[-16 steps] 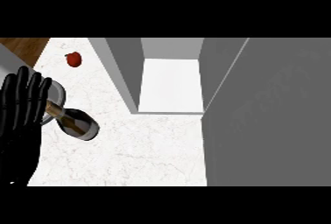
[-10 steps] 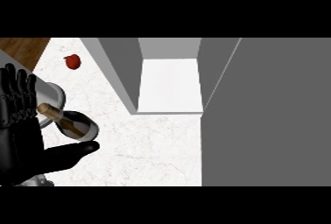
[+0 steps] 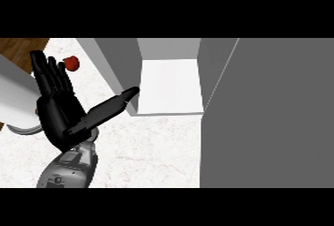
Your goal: Pick up the wine, place it into the cabinet and close the cabinet
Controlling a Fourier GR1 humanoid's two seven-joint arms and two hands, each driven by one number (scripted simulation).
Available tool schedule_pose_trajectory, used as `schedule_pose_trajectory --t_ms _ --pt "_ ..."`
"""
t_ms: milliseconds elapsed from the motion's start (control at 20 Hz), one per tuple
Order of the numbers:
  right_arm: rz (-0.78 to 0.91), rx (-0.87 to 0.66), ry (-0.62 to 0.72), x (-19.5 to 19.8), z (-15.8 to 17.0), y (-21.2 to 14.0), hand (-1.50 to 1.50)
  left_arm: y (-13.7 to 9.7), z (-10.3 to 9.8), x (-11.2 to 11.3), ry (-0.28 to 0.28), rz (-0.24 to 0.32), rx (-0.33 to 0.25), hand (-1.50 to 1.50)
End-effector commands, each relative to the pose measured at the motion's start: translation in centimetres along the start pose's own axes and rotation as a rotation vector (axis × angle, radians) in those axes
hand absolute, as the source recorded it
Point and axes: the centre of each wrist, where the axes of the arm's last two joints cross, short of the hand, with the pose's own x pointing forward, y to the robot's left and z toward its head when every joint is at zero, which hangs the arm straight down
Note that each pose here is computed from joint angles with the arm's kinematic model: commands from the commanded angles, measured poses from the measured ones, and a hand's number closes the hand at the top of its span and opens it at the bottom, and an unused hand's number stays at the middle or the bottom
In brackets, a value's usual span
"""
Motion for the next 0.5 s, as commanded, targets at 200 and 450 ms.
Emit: schedule_pose_trajectory --t_ms 200,450 --pt "-0.014 0.009 0.006 5.1 0.9 0.3 -1.50 -5.7 -0.2 1.4 0.010 0.024 0.016 -1.50" --pt "-0.020 -0.003 0.002 3.7 -0.4 0.1 -1.50 -7.4 1.7 2.0 -0.005 0.044 0.044 -1.50"
